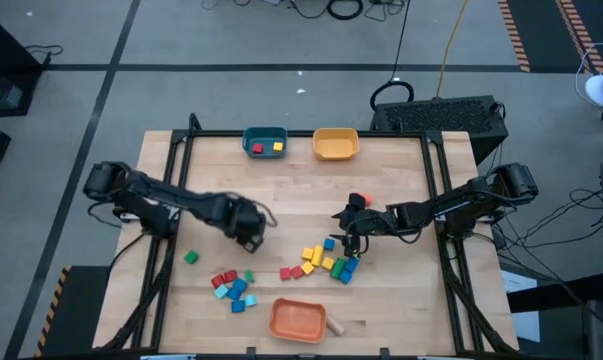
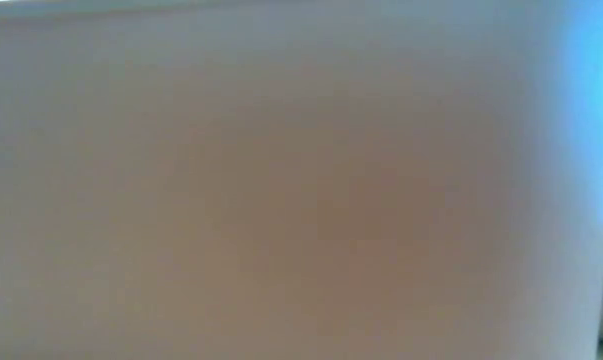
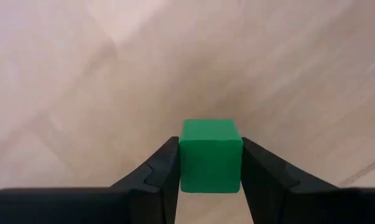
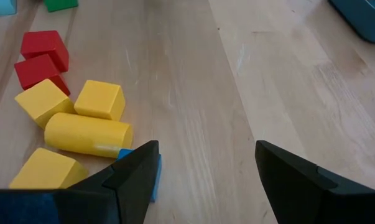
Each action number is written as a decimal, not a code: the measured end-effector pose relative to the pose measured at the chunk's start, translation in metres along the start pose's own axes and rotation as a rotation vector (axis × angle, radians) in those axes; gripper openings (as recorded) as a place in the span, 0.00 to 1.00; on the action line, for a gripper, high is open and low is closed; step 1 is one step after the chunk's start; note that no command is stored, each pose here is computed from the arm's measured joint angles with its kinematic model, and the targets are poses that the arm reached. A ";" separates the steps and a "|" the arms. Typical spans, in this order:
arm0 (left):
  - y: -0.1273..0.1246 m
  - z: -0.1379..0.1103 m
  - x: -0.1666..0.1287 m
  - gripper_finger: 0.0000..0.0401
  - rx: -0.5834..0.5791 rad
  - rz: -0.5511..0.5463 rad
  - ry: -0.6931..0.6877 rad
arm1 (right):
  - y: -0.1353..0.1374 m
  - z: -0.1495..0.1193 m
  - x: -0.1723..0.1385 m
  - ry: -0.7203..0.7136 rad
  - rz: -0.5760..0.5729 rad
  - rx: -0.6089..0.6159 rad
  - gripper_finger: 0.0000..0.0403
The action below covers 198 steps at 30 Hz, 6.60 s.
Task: Sort blocks by size
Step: Put the green square block into the blue bin, then put the blue square block into the blue bin
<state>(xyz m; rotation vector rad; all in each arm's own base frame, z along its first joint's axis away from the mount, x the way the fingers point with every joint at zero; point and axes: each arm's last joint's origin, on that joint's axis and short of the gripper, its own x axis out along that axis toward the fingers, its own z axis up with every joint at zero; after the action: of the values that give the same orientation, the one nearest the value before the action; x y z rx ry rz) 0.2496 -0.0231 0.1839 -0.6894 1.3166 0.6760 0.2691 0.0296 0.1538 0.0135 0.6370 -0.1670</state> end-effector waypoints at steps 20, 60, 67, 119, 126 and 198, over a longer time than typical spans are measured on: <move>0.118 0.164 -0.040 0.34 -0.051 -0.021 -0.432 | -0.001 0.004 0.000 -0.040 -0.009 0.003 0.63; 0.144 0.236 0.010 0.39 0.009 0.043 -0.342 | -0.006 0.003 0.001 -0.025 -0.039 0.040 0.63; 0.144 0.235 0.010 0.53 0.023 0.057 -0.338 | -0.006 0.003 0.001 -0.026 -0.038 0.040 0.63; -0.032 0.071 -0.010 0.71 0.872 -0.307 -0.824 | 0.030 -0.039 0.033 0.117 0.015 0.158 0.63; -0.031 0.071 -0.009 0.71 0.863 -0.304 -0.820 | 0.030 -0.041 0.033 0.131 0.005 0.157 0.58; -0.069 0.074 0.029 0.71 1.023 -0.460 -0.972 | 0.032 0.004 0.010 -0.211 -0.066 -0.042 0.29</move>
<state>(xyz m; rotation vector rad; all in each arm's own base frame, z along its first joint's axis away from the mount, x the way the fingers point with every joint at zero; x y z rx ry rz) 0.3525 -0.0072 0.1684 0.2076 0.4162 -0.1189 0.2843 0.0591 0.1494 -0.0647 0.4306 -0.2156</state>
